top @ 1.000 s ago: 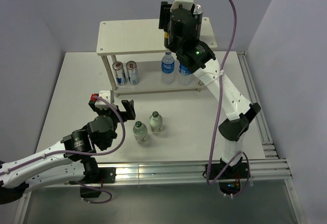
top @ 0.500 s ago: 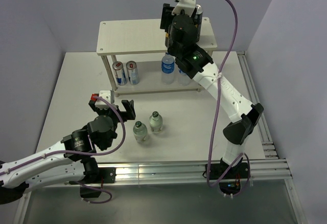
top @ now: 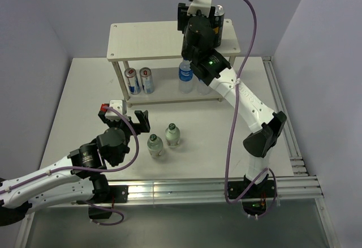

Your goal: Place and organize the beverage onto the shelf

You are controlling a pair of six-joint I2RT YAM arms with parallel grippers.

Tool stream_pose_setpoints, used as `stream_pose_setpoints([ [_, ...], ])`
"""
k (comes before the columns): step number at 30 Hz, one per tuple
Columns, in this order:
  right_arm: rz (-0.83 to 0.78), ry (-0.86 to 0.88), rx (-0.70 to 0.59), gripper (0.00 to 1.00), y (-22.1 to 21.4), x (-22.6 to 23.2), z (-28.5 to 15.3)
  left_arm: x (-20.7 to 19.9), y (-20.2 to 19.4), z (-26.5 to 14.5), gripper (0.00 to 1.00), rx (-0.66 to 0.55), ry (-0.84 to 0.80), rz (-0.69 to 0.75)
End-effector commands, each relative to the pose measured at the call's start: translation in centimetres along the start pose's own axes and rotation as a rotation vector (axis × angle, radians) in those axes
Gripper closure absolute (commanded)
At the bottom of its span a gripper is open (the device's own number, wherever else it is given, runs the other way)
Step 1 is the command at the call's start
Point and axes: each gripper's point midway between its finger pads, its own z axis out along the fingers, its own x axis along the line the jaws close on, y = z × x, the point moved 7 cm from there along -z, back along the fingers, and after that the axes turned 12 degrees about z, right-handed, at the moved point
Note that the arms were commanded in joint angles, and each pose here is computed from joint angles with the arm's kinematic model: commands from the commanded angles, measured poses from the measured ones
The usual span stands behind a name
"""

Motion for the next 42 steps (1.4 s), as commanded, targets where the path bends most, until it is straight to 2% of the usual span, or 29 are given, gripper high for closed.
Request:
stream_pose_setpoints([
  [1,-0.112,-0.082,0.049,1.00,-2.9,-1.5,0.7,0.0,0.5,0.1,0.01,-0.018,0.011,-0.017],
  [7,-0.087,-0.057,0.081,1.00,-4.3,-1.8,0.3,0.1,0.5,0.1,0.01,-0.017,0.010,-0.018],
  [10,-0.091,-0.040,0.102,0.83,-4.9,-1.8,0.1,0.0,0.6,0.1,0.01,-0.016,0.009,-0.018],
  [11,-0.086,-0.030,0.105,0.68,-4.9,-1.7,0.0,0.1,0.5,0.1,0.01,-0.014,0.012,-0.016],
  [12,-0.089,-0.033,0.113,0.61,-5.2,-1.8,0.0,0.1,0.5,0.1,0.01,-0.014,0.012,-0.018],
  [13,-0.089,-0.036,0.112,0.48,-5.2,-1.8,-0.1,0.0,0.5,0.1,0.01,-0.013,0.011,-0.016],
  [16,-0.091,-0.023,0.123,0.34,-5.7,-1.8,-0.3,0.1,0.6,0.1,0.01,-0.016,0.013,-0.020],
  [17,-0.086,-0.022,0.120,0.23,-5.5,-1.8,-0.4,0.1,0.6,0.1,0.01,-0.016,0.013,-0.020],
  [19,-0.086,-0.015,0.124,0.16,-5.8,-1.9,-0.5,0.1,0.6,0.1,0.01,-0.015,0.013,-0.015],
  [28,-0.077,-0.017,0.126,0.00,-5.9,-2.5,-1.3,0.0,0.5,0.1,0.01,-0.014,0.013,-0.014],
  [42,-0.039,-0.014,0.134,0.00,-5.9,-3.7,-4.7,0.1,0.7,0.1,0.01,-0.014,0.016,-0.017],
])
